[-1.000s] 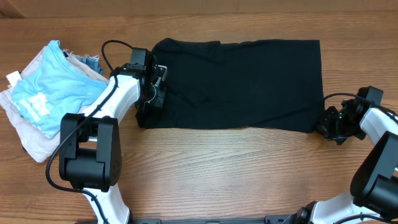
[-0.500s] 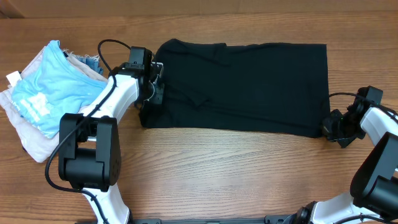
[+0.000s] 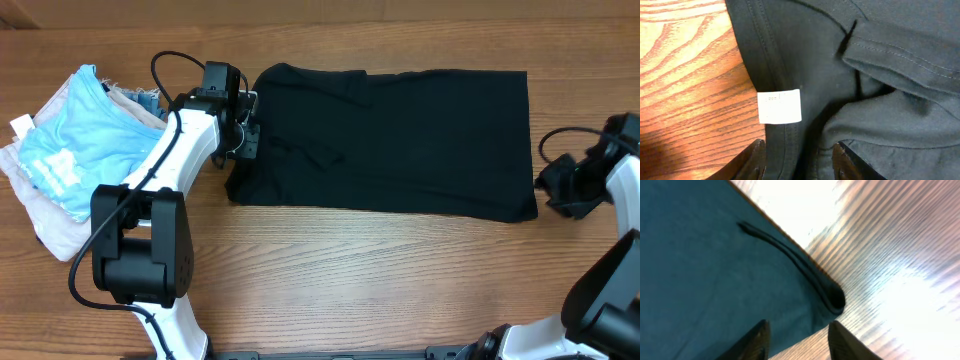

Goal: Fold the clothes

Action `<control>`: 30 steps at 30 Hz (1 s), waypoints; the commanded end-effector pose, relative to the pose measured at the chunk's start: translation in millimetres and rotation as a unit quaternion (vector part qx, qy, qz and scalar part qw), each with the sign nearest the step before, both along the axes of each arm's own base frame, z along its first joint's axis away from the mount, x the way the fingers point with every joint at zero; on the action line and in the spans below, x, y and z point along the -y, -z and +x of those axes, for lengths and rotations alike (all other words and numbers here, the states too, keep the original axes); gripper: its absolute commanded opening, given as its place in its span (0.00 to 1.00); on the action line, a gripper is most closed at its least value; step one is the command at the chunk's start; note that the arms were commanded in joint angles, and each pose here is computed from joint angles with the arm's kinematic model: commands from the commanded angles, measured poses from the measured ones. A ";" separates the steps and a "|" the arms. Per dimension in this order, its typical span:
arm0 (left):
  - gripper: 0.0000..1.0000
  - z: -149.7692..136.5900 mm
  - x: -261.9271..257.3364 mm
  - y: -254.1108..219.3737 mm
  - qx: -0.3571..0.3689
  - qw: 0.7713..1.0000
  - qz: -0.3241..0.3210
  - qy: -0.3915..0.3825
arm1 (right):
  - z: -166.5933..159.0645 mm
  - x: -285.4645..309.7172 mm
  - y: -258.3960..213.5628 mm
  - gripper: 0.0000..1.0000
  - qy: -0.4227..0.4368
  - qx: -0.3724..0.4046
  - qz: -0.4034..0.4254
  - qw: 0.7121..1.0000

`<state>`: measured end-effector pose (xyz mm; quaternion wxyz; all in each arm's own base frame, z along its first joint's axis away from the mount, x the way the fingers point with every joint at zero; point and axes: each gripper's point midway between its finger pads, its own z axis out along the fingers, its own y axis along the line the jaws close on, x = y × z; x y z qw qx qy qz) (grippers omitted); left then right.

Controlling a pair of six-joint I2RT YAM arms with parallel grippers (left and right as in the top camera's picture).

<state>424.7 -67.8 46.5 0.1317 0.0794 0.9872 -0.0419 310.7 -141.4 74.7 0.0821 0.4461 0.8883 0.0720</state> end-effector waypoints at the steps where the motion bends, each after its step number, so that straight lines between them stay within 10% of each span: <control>1: 0.50 1.5 28.9 -9.2 0.010 0.996 -0.053 0.074 | 30.1 -0.8 -31.1 0.48 -0.032 0.072 -0.009 0.997; 7: 0.57 2.1 69.4 -22.3 0.025 0.988 -0.093 0.120 | 64.5 -19.2 -42.1 0.54 -0.119 0.152 0.000 0.981; 12: 0.04 -7.4 112.7 -24.3 0.049 0.970 -0.074 0.226 | 68.1 -32.4 -28.3 0.54 -0.133 0.140 0.019 0.981; 18: 0.04 -24.0 148.6 -20.2 0.075 0.925 0.009 0.371 | 68.6 -34.7 -27.7 0.53 -0.135 0.139 0.020 0.981; 30: 0.04 -19.0 147.3 36.3 0.038 0.930 0.039 0.363 | 68.6 -34.7 -27.7 0.49 -0.135 0.139 0.020 0.981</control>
